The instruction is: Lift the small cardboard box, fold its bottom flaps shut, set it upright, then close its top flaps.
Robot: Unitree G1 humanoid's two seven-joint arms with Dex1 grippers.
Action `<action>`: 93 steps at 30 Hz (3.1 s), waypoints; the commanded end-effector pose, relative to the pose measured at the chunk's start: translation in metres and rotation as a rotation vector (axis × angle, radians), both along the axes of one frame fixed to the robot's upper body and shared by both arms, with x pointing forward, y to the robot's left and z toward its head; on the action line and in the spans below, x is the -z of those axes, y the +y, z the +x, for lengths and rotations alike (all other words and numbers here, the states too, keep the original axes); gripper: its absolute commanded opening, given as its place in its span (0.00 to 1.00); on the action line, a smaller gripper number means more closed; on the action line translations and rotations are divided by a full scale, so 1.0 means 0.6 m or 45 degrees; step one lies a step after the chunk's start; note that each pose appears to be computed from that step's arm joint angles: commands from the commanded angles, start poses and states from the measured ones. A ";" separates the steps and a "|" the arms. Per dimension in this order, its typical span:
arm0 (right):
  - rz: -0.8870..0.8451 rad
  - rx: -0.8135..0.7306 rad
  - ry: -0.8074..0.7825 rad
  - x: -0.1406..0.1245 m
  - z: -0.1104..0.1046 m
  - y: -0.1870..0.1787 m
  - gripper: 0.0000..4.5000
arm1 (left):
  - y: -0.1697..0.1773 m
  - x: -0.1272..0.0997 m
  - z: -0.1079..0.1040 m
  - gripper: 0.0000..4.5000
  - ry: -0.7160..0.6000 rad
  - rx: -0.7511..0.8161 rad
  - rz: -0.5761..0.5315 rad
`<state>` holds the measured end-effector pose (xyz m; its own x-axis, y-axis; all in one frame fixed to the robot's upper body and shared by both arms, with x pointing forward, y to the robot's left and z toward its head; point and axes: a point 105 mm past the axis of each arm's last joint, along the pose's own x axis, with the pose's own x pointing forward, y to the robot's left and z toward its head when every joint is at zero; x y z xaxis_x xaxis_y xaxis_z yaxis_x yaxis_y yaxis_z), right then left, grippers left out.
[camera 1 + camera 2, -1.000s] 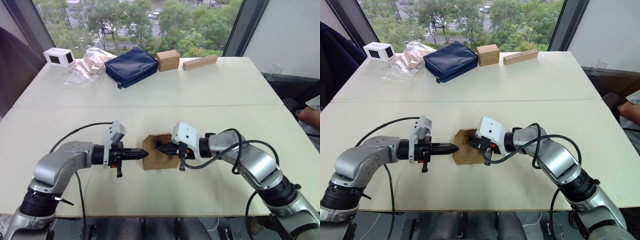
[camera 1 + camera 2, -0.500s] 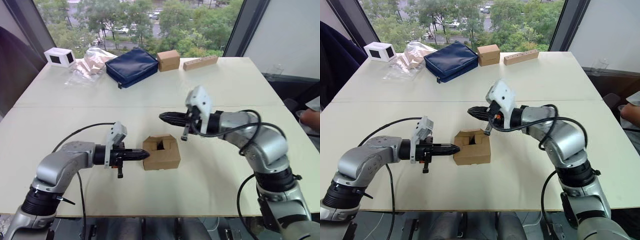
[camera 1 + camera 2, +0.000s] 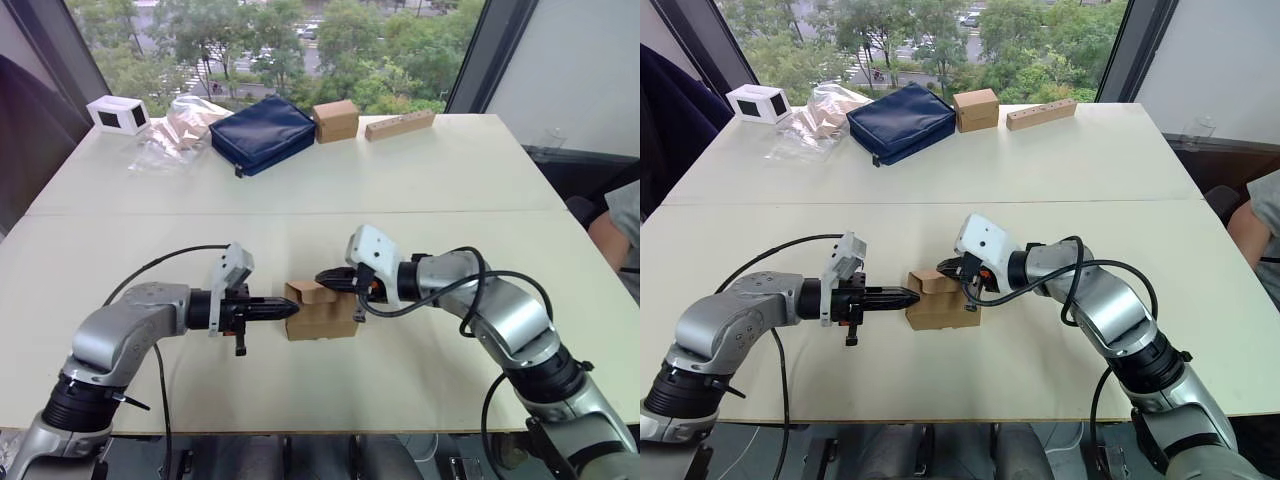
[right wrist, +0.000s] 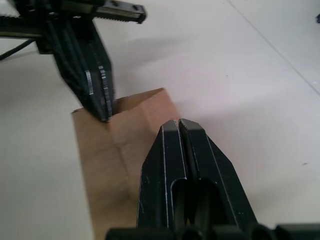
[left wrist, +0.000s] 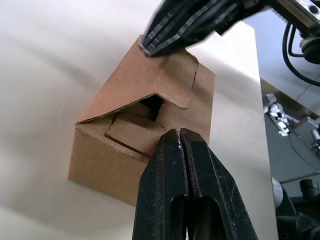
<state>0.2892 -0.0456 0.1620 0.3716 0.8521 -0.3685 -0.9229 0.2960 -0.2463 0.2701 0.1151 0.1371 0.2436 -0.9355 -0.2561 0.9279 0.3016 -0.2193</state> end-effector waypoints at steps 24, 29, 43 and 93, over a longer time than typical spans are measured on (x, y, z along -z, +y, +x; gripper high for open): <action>0.151 -0.079 0.011 -0.037 -0.042 -0.002 0.00 | -0.031 -0.015 0.051 0.00 -0.085 -0.103 -0.096; 0.138 -0.139 0.086 -0.019 -0.073 0.001 0.00 | -0.029 -0.019 0.054 0.00 -0.069 -0.122 -0.123; -0.036 -0.022 -0.008 0.018 -0.035 -0.007 0.00 | -0.032 -0.023 0.053 0.00 -0.054 -0.126 -0.146; -0.132 -0.022 -0.178 0.024 -0.015 0.001 0.00 | -0.041 -0.020 0.057 0.00 -0.063 -0.149 -0.133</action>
